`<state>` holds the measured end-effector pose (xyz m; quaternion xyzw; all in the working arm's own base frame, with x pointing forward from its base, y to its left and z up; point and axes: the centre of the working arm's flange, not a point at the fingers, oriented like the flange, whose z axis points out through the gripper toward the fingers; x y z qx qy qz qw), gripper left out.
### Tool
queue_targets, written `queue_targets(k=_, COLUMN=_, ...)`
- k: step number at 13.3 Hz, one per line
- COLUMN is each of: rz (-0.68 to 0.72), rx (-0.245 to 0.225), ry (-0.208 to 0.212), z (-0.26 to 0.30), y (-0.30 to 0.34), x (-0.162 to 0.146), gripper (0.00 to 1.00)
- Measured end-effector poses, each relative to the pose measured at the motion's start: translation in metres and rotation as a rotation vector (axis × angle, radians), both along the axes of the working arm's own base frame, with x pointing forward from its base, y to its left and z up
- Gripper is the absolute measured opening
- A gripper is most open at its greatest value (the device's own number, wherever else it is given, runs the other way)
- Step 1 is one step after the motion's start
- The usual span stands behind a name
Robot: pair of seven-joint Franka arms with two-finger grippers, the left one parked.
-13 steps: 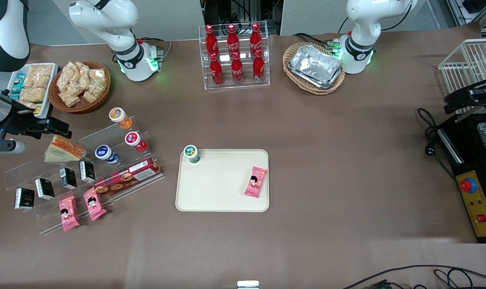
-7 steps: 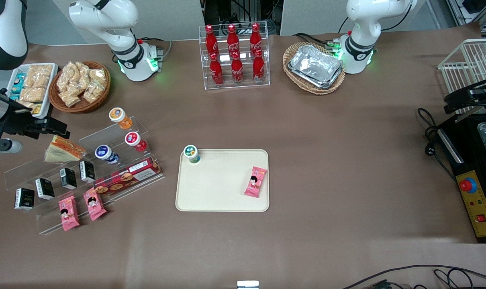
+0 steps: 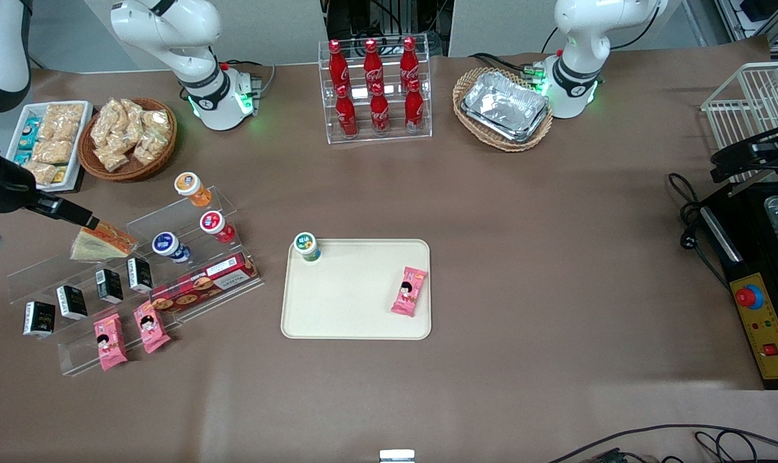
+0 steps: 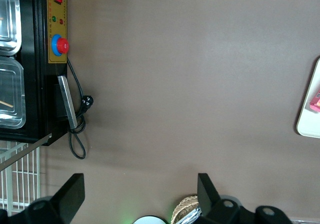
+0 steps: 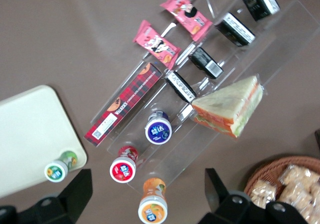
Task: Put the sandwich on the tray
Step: 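Move the right gripper over the wrapped triangular sandwich on the acrylic rack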
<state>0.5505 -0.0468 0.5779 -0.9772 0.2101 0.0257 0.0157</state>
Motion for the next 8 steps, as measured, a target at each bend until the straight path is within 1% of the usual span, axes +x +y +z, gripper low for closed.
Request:
queue_targets(k=5, rz=-0.361, rx=-0.016, ry=0.015, z=0.0, y=-0.018, x=-0.002, gripper=1.0)
queue_targets(k=8, rz=-0.512, rx=-0.03, ry=0.029, z=-0.005, y=-0.038, x=-0.003, gripper=1.0)
